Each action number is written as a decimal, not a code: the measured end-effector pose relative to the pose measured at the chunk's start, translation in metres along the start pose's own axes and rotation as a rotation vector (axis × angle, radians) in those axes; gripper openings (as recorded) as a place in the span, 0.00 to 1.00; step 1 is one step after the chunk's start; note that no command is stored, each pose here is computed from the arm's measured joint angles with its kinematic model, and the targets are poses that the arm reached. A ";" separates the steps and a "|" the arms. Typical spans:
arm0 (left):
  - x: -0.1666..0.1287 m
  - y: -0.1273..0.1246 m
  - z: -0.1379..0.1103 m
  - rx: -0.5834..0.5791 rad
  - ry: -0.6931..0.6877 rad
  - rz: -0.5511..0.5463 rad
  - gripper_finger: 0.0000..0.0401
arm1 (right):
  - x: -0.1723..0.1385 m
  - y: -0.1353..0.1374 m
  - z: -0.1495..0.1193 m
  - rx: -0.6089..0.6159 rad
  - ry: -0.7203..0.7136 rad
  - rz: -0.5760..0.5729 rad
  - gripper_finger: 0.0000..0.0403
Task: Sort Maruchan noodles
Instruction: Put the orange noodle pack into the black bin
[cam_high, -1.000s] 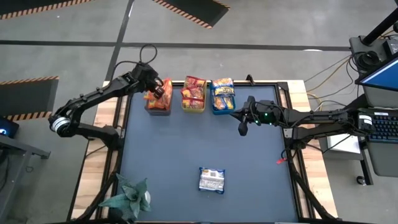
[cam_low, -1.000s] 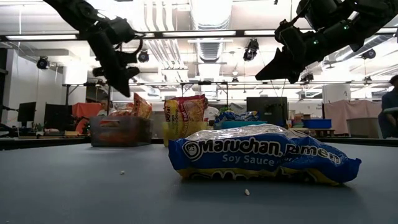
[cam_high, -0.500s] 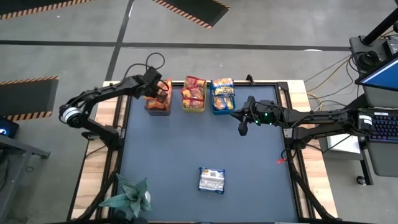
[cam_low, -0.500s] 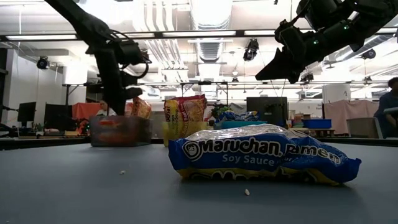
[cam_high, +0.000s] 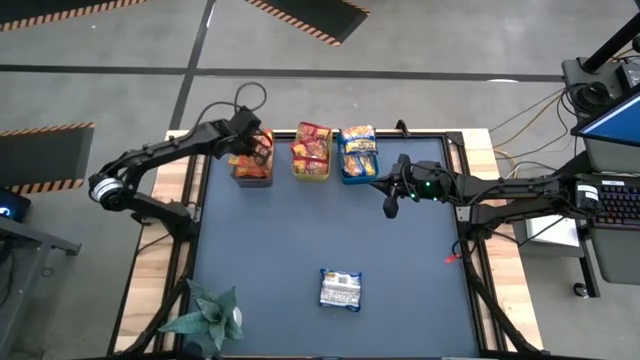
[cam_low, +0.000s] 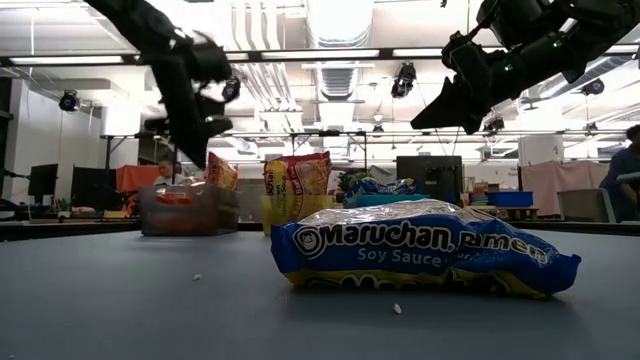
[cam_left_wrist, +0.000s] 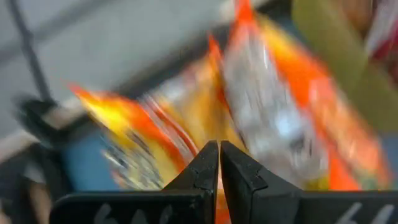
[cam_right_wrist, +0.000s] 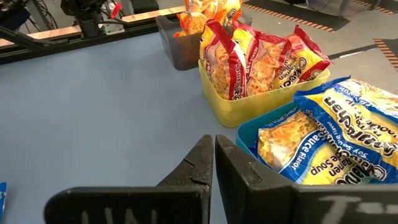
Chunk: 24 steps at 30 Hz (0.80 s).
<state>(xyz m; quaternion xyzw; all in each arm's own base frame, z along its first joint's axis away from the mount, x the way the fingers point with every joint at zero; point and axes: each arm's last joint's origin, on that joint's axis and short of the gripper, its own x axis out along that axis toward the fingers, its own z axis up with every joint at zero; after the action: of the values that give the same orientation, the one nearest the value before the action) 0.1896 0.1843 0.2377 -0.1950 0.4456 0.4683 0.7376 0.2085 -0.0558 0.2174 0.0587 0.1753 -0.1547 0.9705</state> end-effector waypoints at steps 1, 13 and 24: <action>-0.005 0.001 0.006 0.007 -0.040 0.027 0.00 | 0.000 0.000 0.000 0.001 0.000 0.000 0.02; 0.024 0.008 0.003 0.058 -0.018 0.227 0.00 | 0.000 0.000 -0.001 0.014 0.003 0.000 0.02; 0.043 0.002 -0.005 0.012 0.060 0.215 0.00 | 0.000 0.000 -0.002 0.015 0.006 0.000 0.02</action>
<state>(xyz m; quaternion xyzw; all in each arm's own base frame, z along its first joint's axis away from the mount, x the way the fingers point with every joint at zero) 0.1922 0.2036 0.1993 -0.1559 0.4886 0.5360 0.6706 0.2079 -0.0556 0.2156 0.0666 0.1771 -0.1559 0.9695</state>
